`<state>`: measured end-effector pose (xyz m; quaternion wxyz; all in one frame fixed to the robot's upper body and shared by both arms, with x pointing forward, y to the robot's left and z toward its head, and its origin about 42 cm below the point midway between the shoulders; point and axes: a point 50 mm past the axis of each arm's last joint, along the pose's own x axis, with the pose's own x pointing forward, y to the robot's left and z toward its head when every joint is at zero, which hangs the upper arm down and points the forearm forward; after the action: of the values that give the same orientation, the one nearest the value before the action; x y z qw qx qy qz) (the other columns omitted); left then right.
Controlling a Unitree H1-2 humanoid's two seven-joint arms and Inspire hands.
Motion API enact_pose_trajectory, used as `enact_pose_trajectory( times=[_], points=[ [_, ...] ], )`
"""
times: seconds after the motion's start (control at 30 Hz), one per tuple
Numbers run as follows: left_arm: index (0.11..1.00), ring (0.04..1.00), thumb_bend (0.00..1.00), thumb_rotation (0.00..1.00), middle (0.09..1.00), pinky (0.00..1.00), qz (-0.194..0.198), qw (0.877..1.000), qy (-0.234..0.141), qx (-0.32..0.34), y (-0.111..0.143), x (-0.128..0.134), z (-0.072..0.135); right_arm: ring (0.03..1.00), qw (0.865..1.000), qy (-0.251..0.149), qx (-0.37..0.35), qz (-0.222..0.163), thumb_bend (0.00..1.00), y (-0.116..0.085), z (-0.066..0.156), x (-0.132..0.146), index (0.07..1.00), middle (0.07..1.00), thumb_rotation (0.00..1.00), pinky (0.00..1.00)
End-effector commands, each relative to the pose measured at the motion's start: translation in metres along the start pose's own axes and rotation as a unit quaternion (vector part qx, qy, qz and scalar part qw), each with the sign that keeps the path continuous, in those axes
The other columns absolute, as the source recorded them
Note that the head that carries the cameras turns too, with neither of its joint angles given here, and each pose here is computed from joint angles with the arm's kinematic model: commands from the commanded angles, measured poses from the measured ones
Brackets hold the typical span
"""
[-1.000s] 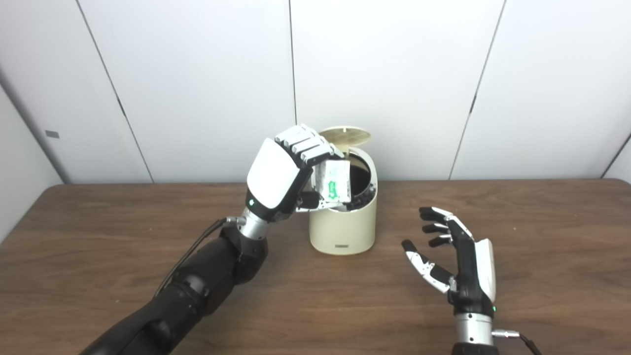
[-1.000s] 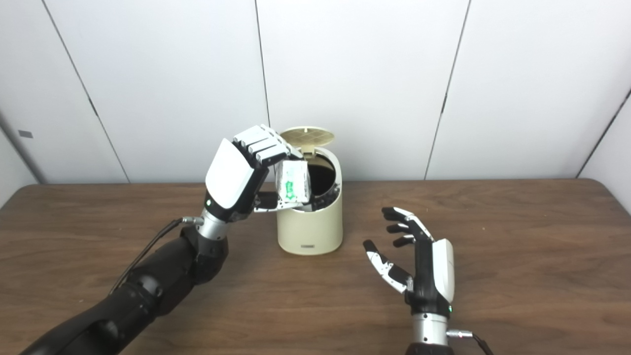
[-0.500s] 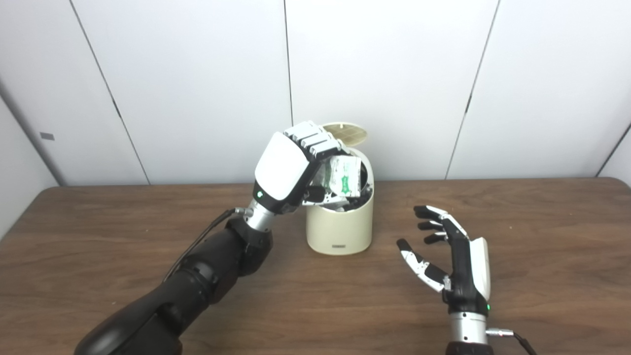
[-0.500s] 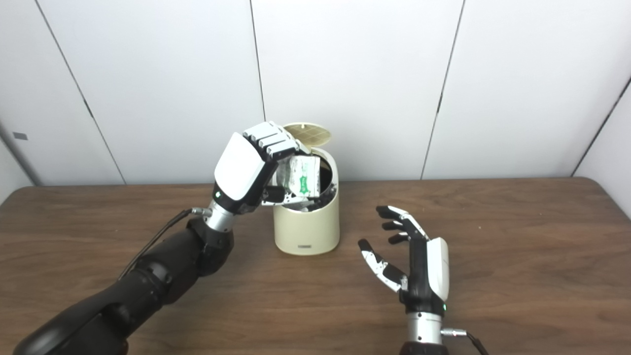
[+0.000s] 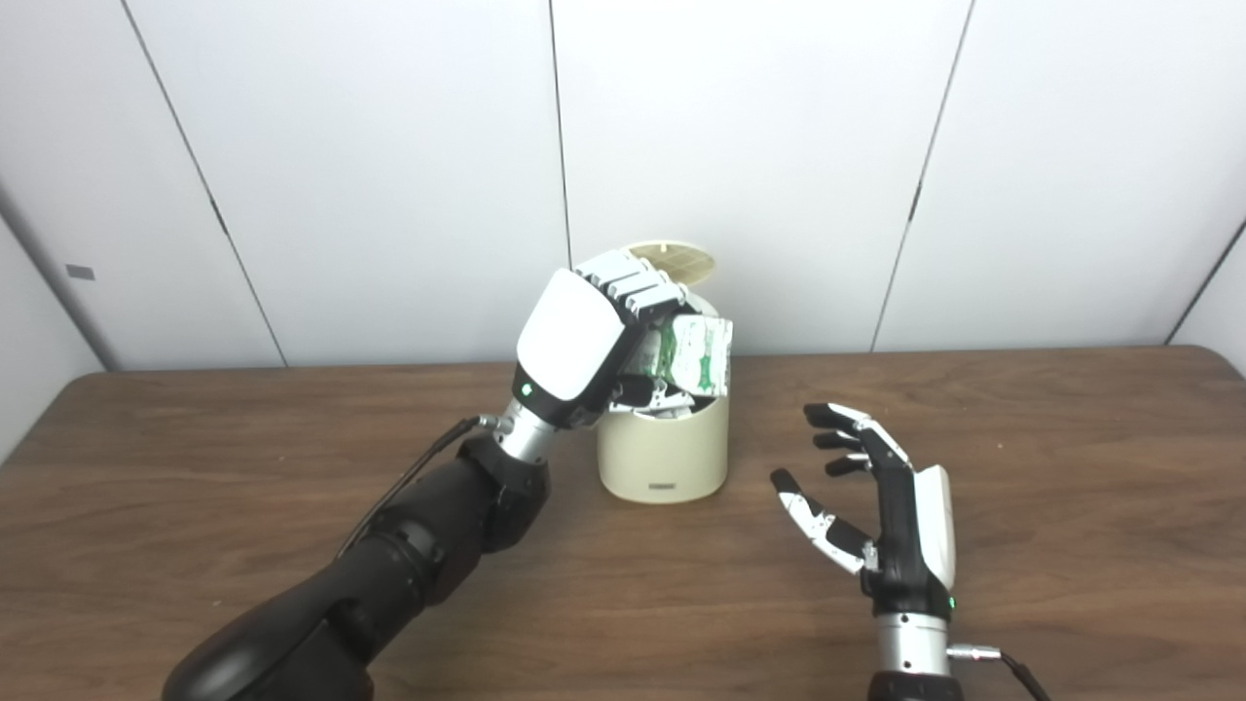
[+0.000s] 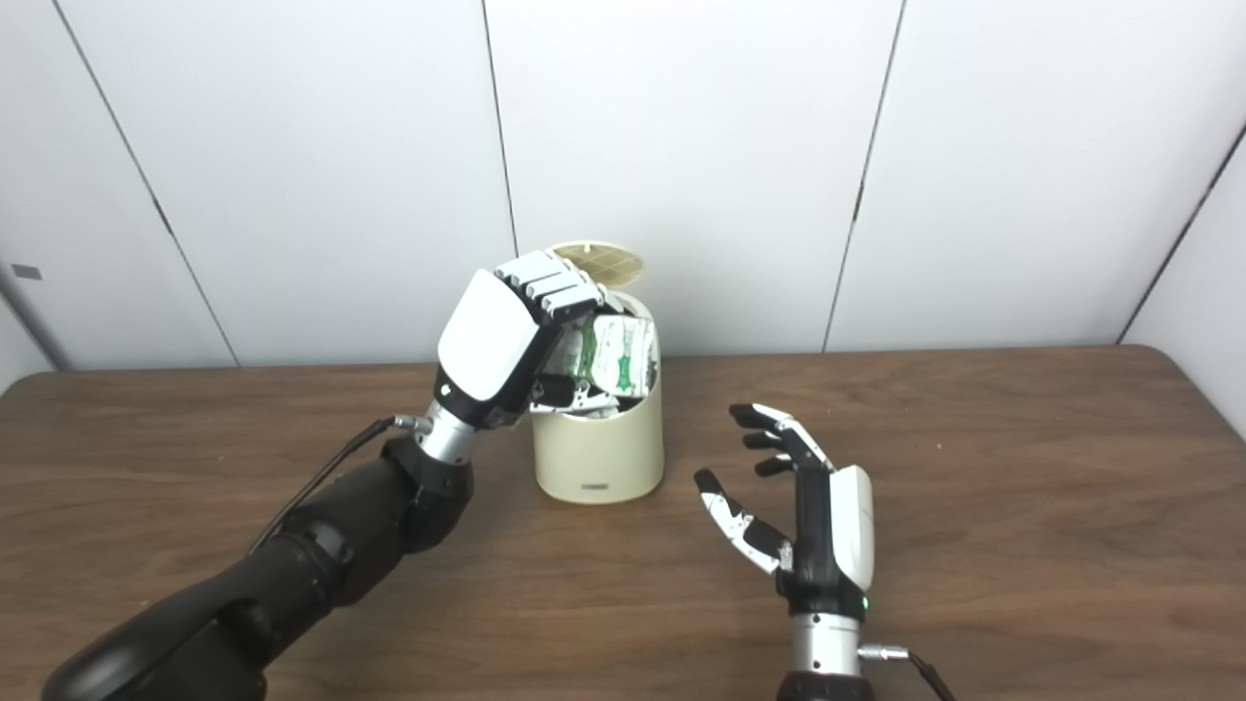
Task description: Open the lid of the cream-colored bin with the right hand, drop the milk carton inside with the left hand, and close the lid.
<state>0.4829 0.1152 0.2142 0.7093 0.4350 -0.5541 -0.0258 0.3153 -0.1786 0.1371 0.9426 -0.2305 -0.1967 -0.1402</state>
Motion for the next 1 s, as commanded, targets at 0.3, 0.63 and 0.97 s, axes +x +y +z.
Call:
enact_pose_trajectory(
  times=[0.3,0.63,0.97],
  points=[
    [0.460,0.507,0.50,0.00,0.455,0.54,0.024,1.000,-0.016,0.010,0.013,0.031,-0.007,0.637,0.999,0.037,0.006,0.022,0.29,0.021,-0.016,-0.027,0.680,0.698,0.18,0.50],
    [0.463,0.505,0.50,0.00,0.456,0.54,0.027,0.999,-0.021,0.003,0.012,0.037,-0.003,0.636,0.999,0.038,0.005,0.022,0.29,0.024,-0.016,-0.026,0.683,0.698,0.18,0.50],
    [0.461,0.508,0.50,0.00,0.458,0.54,0.026,0.999,-0.028,0.003,0.014,0.042,-0.002,0.642,0.999,0.033,0.007,0.020,0.29,0.027,-0.018,-0.025,0.676,0.697,0.16,0.51]
  ],
)
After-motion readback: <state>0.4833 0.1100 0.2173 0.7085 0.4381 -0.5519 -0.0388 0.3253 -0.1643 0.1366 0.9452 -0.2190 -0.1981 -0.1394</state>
